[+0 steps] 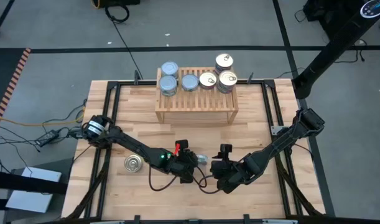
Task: Stack canned seafood by type on shelf
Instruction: Stack the green tuna can on top of the other green tuna can on the shelf
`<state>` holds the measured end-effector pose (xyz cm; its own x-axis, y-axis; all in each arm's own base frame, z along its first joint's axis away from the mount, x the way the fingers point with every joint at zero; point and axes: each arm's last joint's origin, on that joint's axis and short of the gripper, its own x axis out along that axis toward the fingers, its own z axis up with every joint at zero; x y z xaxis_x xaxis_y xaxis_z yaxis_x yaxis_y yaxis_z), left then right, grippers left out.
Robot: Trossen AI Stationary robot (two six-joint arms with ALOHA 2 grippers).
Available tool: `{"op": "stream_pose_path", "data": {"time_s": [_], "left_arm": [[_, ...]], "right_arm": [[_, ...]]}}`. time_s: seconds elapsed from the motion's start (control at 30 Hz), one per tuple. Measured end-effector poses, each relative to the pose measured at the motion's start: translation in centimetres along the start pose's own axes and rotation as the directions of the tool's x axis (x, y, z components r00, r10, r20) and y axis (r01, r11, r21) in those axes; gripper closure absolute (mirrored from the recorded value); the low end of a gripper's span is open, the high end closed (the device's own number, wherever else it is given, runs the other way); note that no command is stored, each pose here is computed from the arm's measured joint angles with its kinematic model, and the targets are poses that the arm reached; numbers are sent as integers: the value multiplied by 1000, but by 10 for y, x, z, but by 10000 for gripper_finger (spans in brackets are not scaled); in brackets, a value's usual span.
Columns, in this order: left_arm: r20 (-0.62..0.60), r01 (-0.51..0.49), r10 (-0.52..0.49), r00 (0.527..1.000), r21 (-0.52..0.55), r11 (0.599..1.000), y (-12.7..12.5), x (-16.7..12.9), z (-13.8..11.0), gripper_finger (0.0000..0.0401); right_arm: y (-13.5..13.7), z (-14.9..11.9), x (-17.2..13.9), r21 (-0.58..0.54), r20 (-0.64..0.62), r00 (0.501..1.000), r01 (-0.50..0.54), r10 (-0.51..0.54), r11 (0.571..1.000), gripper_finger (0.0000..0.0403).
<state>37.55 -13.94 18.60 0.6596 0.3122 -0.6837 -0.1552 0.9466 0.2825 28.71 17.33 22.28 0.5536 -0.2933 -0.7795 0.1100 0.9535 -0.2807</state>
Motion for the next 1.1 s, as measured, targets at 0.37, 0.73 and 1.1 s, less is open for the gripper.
{"op": "stream_pose_path", "data": {"time_s": [0.37, 0.73, 1.1], "left_arm": [[1, -162, 164, 987, 156, 974, 7, -31, 35, 283], [-91, 144, -116, 989, 416, 898, -1, -31, 32, 258], [-86, 70, -28, 996, 534, 842, 5, -27, 30, 145]], "right_arm": [[5, -7, -5, 5, -16, 1000, 22, -22, 1000, 178], [6, -8, -6, 47, -13, 1000, 15, -14, 999, 177], [9, 0, -2, 146, 56, 998, 10, -19, 989, 131]]}}
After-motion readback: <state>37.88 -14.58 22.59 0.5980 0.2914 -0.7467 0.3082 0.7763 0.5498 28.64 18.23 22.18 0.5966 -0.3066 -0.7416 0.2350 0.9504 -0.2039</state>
